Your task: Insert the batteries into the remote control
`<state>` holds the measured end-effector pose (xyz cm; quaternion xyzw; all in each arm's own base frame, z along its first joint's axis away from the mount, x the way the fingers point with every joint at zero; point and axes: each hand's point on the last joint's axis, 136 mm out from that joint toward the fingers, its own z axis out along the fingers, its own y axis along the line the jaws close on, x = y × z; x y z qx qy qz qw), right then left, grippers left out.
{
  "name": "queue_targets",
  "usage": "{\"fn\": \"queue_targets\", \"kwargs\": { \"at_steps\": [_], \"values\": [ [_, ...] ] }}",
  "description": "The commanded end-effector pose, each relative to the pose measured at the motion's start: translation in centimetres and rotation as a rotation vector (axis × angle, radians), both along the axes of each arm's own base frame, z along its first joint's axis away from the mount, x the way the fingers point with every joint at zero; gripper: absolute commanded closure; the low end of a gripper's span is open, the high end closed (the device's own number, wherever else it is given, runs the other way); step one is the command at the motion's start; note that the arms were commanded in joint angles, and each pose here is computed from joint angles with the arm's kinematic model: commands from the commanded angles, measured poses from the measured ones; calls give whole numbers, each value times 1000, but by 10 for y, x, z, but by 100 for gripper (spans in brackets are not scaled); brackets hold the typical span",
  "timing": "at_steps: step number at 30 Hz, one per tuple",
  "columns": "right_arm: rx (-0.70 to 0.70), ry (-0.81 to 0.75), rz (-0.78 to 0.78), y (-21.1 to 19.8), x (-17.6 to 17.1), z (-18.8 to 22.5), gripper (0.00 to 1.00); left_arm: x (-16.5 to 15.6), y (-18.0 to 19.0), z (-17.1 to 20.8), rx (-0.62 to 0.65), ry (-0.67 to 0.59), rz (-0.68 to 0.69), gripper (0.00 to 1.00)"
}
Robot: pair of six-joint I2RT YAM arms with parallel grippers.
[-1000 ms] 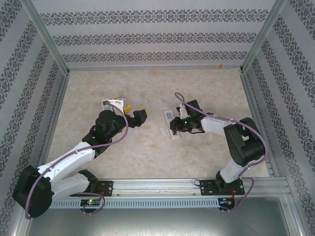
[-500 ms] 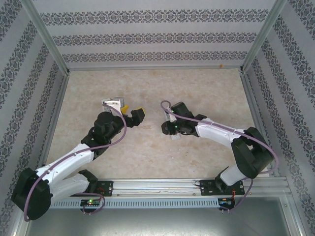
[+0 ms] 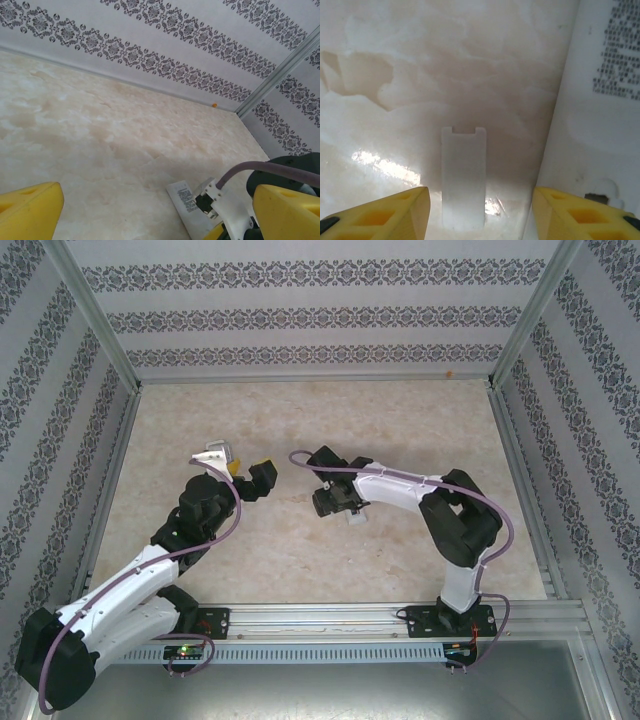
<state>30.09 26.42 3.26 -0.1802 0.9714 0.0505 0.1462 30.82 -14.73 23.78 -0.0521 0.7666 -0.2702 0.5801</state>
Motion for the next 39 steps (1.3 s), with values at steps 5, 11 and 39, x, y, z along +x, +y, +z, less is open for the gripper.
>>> {"fn": "queue_targets", "kwargs": {
  "at_steps": [5, 11, 39],
  "values": [
    [-68, 11, 28, 10, 1, -10, 48, 1, 8, -9, 12, 20, 26, 2],
    [-102, 32, 36, 16, 1, -23, 53, 1, 8, -11, 9, 19, 29, 2],
    [-44, 222, 87, 3, -23, -26, 65, 6, 3, -5, -31, 12, 17, 2]
  ]
}}
